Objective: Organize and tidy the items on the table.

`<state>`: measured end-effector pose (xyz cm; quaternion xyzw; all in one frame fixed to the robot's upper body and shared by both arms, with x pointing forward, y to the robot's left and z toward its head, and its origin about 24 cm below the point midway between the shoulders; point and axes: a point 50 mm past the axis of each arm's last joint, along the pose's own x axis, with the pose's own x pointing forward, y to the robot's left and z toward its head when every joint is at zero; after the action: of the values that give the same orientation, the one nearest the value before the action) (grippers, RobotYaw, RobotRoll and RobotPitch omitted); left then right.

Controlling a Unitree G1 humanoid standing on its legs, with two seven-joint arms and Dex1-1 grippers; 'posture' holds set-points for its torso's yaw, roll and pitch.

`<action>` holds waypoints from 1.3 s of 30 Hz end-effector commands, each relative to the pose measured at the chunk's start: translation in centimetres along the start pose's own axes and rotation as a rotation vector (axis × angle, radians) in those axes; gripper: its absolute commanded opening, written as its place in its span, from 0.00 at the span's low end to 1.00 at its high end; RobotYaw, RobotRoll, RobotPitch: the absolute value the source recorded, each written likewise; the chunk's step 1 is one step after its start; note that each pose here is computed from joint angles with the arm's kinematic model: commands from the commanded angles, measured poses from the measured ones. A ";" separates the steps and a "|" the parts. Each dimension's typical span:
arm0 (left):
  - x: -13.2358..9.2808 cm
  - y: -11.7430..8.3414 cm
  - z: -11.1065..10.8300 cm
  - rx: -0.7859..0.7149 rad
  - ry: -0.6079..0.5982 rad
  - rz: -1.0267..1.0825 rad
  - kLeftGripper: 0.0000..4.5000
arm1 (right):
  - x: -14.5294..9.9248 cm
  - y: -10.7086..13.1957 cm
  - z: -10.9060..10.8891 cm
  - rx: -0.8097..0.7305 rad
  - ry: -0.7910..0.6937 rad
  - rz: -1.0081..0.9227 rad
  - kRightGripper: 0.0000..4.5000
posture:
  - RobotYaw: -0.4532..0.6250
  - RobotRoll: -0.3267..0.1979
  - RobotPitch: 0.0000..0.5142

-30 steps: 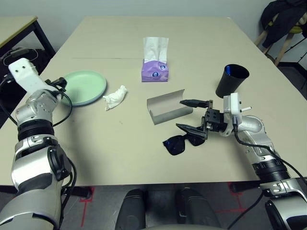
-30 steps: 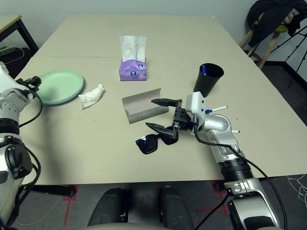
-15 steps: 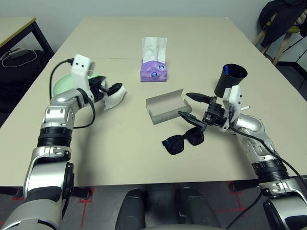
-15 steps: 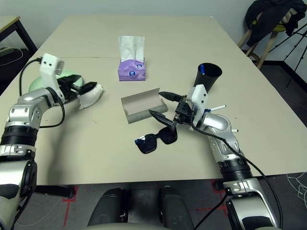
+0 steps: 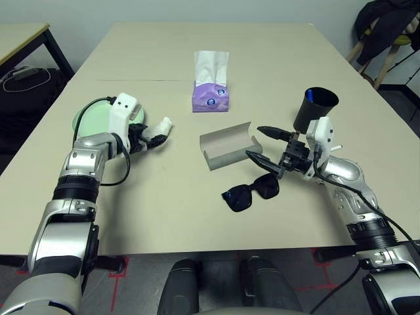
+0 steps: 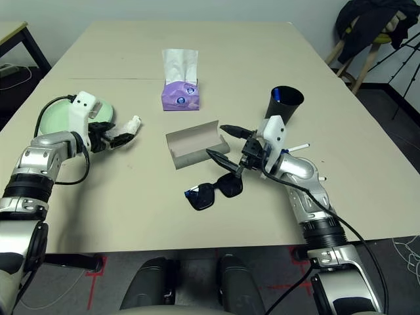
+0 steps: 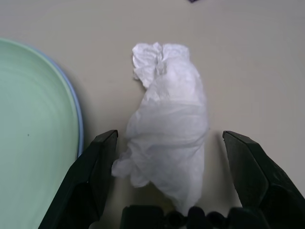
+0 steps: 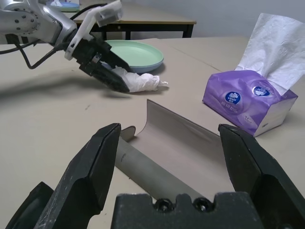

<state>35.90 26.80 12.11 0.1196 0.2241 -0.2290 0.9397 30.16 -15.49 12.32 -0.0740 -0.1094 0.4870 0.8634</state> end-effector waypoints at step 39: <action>-4.7 6.4 7.2 -0.288 -0.400 0.582 0.06 | 0.4 0.2 0.2 -0.031 -0.026 -0.024 1.00 | 0.51 0.62 0.15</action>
<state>37.86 31.86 22.40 -0.0179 -0.0044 0.0681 0.9975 30.19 -15.12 12.36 -0.0696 -0.1294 0.4752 0.8675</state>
